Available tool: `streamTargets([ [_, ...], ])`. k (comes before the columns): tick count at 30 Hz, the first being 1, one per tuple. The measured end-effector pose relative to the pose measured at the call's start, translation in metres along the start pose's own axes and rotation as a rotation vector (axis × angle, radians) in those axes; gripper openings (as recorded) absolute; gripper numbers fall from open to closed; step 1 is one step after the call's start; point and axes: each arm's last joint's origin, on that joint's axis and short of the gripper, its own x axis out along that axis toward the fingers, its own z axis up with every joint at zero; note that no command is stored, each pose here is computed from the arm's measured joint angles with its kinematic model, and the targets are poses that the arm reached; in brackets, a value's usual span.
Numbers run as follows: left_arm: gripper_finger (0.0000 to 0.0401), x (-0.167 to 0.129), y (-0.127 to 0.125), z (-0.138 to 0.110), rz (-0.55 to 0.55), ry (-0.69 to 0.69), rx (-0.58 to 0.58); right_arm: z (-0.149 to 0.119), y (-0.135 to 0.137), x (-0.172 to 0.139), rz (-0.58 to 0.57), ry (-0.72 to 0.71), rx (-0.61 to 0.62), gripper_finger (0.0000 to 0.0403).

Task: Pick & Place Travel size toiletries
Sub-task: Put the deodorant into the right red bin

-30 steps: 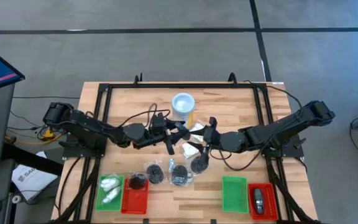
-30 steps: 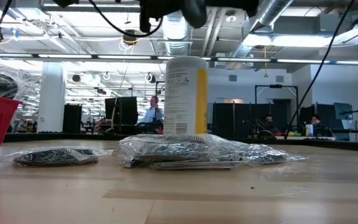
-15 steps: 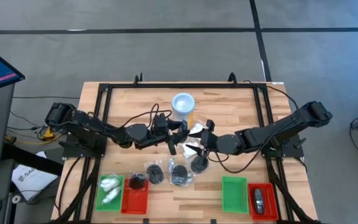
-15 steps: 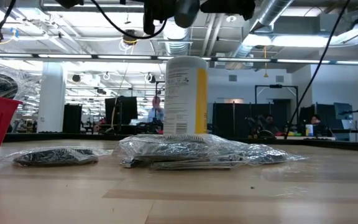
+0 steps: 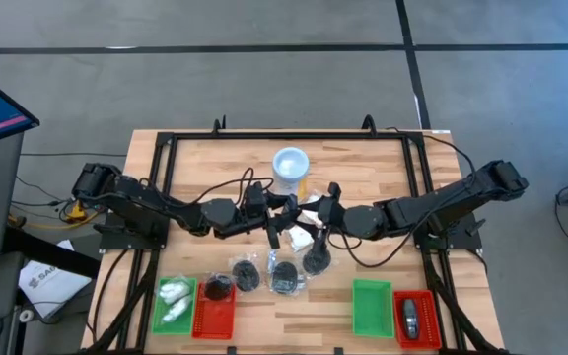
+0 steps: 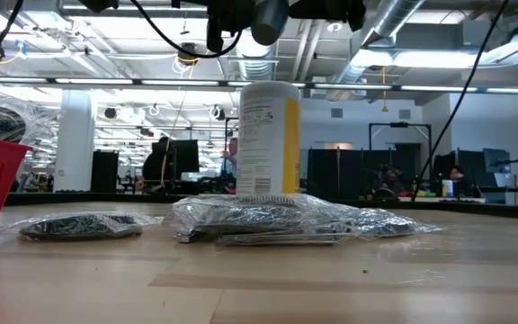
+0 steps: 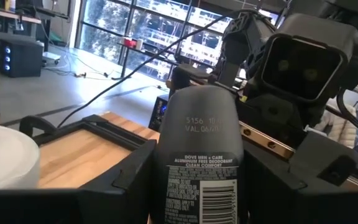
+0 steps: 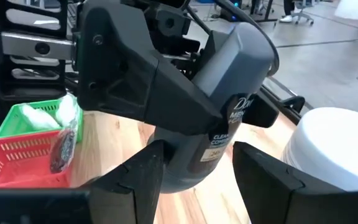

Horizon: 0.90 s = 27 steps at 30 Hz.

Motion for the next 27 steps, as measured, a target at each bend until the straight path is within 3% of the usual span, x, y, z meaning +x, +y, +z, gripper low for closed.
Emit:
streamTargets([
  [10,0.0186,0.0,0.002,0.001,0.029,-0.008,0.015,-0.009,0.004,0.016,0.012,0.0,0.025,0.0187],
  [20,0.0186,0.0,0.001,0.002,0.007,-0.011,0.005,-0.009,0.0,0.025,0.022,-0.013,0.029,0.0247],
  [27,0.0186,0.0,0.0,0.004,0.005,-0.021,0.0,-0.005,0.0,0.025,0.022,-0.057,0.042,0.0256],
])
